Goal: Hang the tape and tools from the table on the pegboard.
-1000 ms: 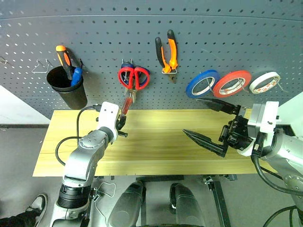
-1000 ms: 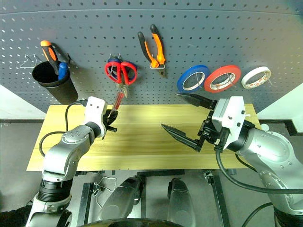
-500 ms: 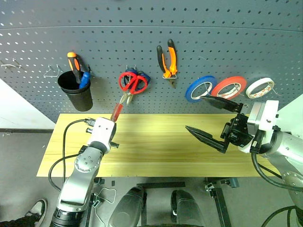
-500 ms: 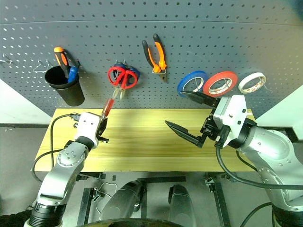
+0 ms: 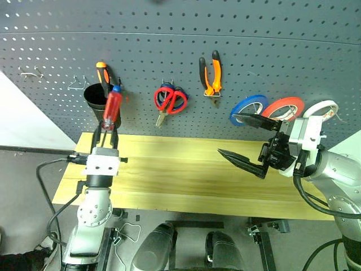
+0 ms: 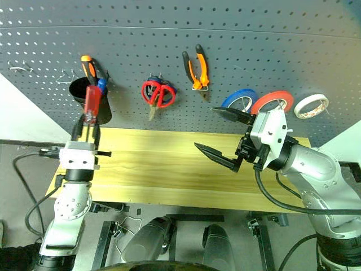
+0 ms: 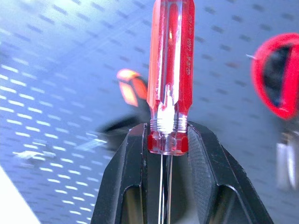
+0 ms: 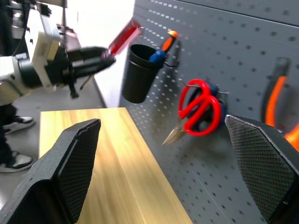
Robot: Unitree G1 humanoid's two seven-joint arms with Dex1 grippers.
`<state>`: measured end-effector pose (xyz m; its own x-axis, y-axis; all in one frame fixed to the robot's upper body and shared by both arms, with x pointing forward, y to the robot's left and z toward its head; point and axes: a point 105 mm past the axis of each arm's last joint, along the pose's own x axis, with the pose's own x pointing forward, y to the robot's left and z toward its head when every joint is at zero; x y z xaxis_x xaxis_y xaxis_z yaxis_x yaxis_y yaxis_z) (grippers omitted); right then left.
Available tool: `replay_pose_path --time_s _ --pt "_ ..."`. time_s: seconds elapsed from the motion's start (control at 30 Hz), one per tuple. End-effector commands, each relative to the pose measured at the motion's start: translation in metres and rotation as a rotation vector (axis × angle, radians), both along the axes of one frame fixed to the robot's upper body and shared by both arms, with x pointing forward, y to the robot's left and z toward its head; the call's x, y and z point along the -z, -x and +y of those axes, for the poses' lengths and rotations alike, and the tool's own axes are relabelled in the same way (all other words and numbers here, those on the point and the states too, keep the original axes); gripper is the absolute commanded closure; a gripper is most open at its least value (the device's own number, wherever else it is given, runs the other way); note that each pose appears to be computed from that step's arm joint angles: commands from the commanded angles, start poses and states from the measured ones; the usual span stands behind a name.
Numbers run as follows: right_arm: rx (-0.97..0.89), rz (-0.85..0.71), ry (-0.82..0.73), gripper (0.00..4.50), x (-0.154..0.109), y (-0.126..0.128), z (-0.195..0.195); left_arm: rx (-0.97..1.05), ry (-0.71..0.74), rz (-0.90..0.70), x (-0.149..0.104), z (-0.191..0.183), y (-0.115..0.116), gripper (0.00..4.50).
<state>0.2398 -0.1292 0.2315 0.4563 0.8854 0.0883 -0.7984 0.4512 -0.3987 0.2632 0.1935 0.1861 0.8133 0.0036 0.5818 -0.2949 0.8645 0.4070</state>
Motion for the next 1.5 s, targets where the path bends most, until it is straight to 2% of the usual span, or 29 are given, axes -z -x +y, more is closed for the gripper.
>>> replay_pose_path --time_s 0.03,0.23,0.37,0.67,0.83,0.93,1.07,1.3,1.5 --pt "-0.076 -0.061 -0.089 0.00 -0.021 0.010 0.002 -0.017 -0.040 -0.123 -0.023 0.005 0.004 3.68" --pt "-0.087 -0.060 -0.099 0.00 -0.024 0.009 0.002 -0.067 -0.056 -0.257 -0.058 0.019 -0.013 3.68" --pt "-0.090 -0.053 -0.092 0.00 -0.023 0.008 0.003 -0.040 -0.046 -0.357 -0.086 0.014 -0.027 3.68" --pt "-0.097 -0.027 -0.071 0.00 -0.020 0.010 0.003 0.050 -0.006 -0.506 -0.124 -0.008 -0.049 3.68" --pt "-0.096 0.005 -0.062 0.00 -0.018 0.015 0.002 0.044 0.016 -0.468 -0.119 -0.002 -0.062 3.68" --pt "-0.093 0.029 -0.052 0.00 -0.019 0.019 0.001 0.007 0.080 -0.417 -0.105 0.009 -0.073 3.68" --pt "-0.094 0.058 -0.038 0.00 -0.021 0.025 -0.001 0.017 0.108 -0.387 -0.094 0.006 -0.078 3.68" --pt "-0.086 0.094 -0.013 0.00 -0.022 0.028 -0.001 0.053 0.141 -0.370 -0.084 -0.011 -0.080 3.68" --pt "-0.072 0.098 -0.010 0.00 -0.023 0.028 -0.003 0.004 0.144 -0.321 -0.072 -0.001 -0.069 3.68"
